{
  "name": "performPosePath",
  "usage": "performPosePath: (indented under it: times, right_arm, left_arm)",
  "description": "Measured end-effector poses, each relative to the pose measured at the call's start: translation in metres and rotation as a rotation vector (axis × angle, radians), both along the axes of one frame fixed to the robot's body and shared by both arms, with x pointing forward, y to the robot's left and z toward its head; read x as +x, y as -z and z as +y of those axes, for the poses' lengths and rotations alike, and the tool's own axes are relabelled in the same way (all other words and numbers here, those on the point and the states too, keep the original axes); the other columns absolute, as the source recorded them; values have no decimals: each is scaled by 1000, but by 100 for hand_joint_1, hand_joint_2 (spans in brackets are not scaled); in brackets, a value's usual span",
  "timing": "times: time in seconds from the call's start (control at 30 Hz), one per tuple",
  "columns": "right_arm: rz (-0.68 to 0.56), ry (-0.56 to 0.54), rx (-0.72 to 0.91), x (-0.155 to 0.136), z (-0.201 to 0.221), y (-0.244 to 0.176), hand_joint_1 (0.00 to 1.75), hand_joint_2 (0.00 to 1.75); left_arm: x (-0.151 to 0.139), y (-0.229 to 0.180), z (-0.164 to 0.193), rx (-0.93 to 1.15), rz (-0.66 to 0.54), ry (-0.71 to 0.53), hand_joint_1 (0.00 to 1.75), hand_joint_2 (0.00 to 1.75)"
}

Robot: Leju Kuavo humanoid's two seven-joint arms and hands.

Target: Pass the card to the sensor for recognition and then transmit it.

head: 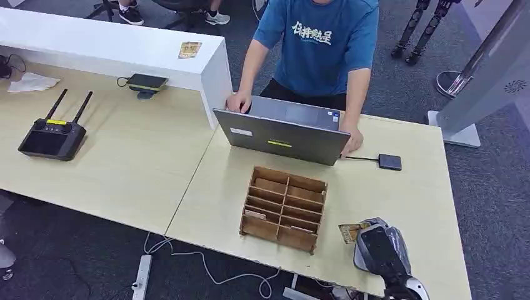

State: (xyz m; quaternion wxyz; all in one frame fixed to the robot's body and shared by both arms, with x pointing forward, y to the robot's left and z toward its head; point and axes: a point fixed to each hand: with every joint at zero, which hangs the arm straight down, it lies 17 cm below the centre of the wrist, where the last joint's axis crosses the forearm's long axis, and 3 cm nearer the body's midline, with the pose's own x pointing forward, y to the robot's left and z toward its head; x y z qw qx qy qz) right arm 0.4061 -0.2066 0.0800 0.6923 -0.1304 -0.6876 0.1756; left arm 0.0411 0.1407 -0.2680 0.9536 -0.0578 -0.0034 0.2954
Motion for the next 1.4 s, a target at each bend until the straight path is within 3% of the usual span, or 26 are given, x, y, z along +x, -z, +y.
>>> performPosePath:
  times: [0.27,0.8,1.4]
  right_arm:
    - [-25,18,-5,5,-6,-6,175,175]
    - [-180,134,-180,99,-32,-66,175,175]
    - [-195,181,-243,146,-41,-87,175,175]
  left_arm:
    - [0,0,0,1,-1,10,0,0]
    - [-3,0,0,2,2,68,0,0]
    - [-3,0,0,0,1,110,0,0]
